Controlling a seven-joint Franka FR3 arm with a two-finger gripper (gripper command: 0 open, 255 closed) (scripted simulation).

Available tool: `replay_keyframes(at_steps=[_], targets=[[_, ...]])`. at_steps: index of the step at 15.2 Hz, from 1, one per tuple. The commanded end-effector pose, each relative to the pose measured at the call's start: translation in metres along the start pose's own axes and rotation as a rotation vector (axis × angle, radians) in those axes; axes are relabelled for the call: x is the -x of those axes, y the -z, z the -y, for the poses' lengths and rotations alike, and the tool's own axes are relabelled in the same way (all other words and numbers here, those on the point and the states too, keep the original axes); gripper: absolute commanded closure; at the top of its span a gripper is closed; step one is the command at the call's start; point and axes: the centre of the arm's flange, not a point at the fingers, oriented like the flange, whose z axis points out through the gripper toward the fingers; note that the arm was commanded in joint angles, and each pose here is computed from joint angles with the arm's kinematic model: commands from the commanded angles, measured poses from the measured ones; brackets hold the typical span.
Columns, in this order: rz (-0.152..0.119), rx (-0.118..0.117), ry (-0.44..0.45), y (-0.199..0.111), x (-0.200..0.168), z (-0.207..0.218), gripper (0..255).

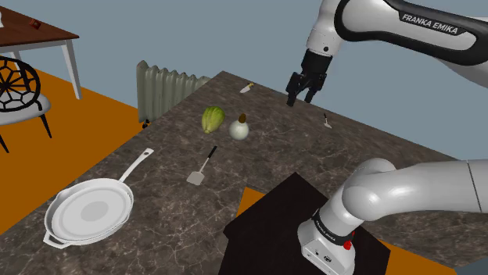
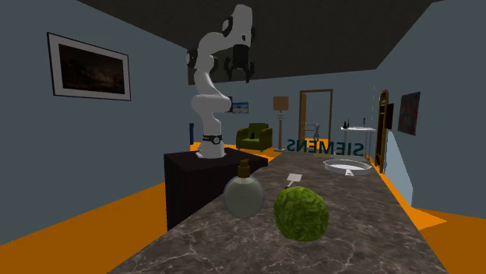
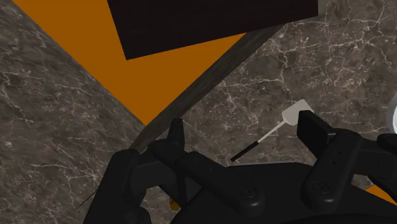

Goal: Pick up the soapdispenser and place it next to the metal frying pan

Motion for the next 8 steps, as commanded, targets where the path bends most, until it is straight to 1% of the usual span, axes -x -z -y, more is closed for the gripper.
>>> replay_keyframes(at_steps=[1,8], targets=[[0.0,0.0,0.0,0.0,0.0,0.0,0],[0.004,-0.018,-0.002,-0.052,-0.073,-0.029,0]])
